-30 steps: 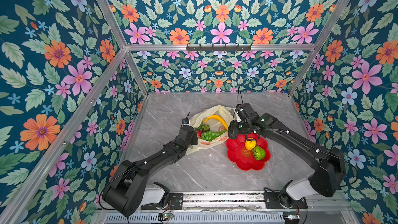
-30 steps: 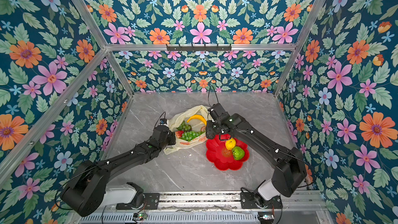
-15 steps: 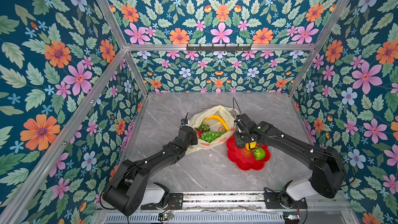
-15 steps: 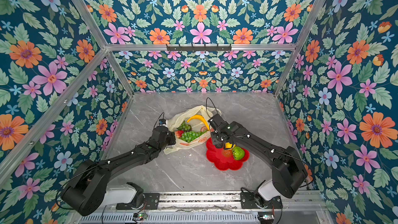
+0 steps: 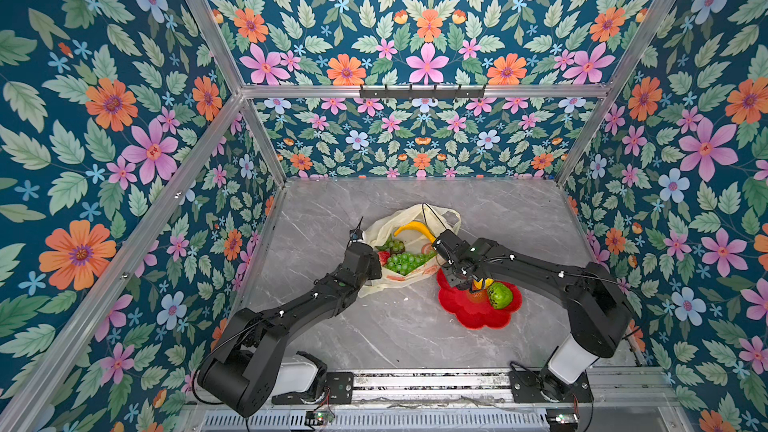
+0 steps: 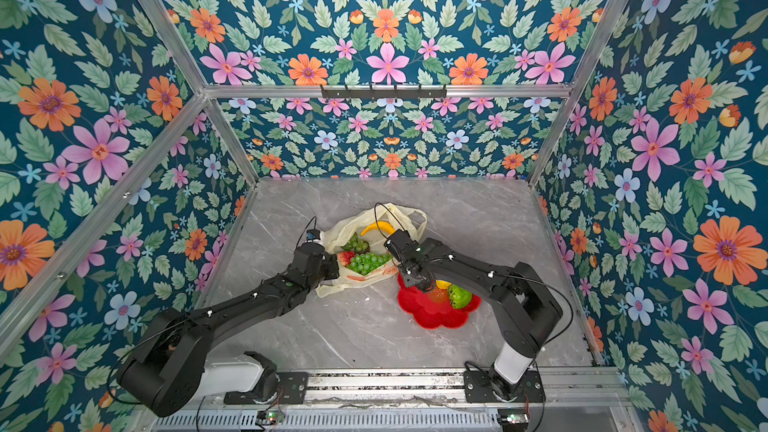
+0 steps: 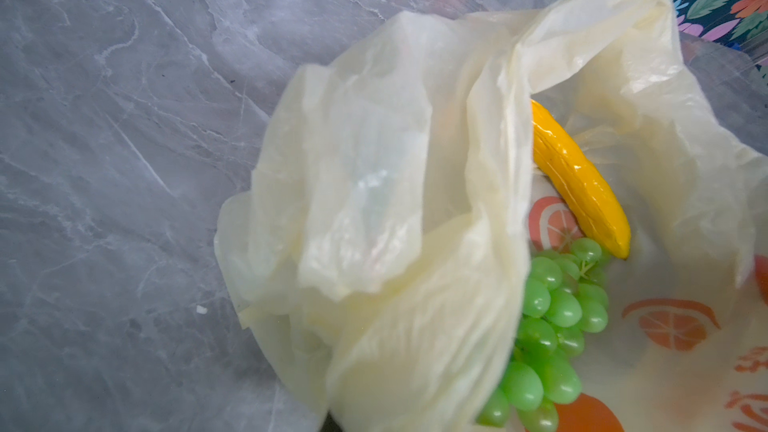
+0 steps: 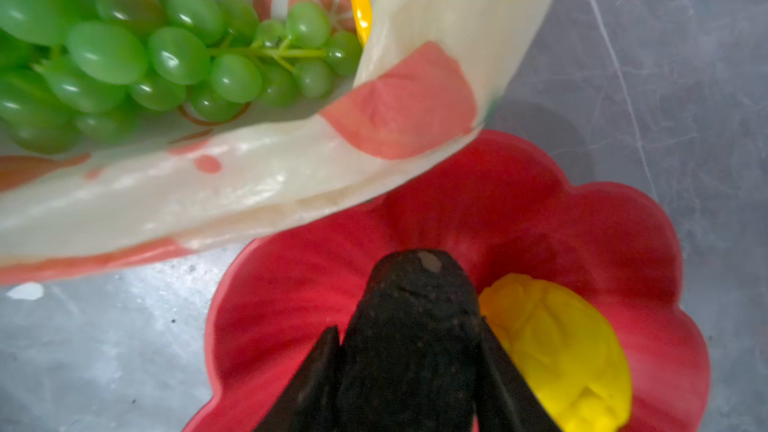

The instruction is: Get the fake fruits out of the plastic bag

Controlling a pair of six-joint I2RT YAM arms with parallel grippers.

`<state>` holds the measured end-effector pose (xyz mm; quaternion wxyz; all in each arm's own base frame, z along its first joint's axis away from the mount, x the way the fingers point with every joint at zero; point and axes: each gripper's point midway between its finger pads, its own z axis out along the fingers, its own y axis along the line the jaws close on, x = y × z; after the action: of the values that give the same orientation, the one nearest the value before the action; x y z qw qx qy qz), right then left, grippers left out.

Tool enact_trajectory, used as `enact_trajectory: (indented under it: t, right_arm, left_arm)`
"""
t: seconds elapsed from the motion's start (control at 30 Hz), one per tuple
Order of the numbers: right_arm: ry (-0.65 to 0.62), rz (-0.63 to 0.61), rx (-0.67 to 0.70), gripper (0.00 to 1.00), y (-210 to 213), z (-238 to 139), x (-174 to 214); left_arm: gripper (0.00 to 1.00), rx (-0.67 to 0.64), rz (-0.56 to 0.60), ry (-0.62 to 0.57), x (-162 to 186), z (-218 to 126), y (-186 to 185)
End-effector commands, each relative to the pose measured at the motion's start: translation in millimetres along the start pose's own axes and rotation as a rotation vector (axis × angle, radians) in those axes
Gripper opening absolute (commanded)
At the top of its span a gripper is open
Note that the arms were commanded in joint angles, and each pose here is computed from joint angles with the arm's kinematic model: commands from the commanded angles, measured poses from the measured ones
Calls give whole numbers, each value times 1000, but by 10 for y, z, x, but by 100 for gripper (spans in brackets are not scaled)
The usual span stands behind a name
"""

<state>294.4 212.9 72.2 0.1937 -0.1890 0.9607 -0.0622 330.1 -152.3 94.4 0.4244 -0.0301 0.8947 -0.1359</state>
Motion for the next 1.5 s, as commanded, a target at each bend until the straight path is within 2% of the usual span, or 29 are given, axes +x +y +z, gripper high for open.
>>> enact_trajectory:
  t: [0.0,0.83,1.1,1.23,1.47]
  right_arm:
    - [-4,-37,76,45,-81,32,-14]
    - [29,-79,175,48,-135,272,54]
    - [49,-72,207,55,-179,266,60]
    - [59,-70,204,65,-173,249,59]
    - [69,-57,188,73,-162,151,24]
  left_arm:
    - [2,-6,-1,-11,-25,-9,9]
    - [2,2,3,-7,-41,-7,-14]
    - [2,9,-7,-5,-8,15,-16]
    - [2,11,-7,-4,2,14,-14]
    - [3,9,-5,-9,10,-6,1]
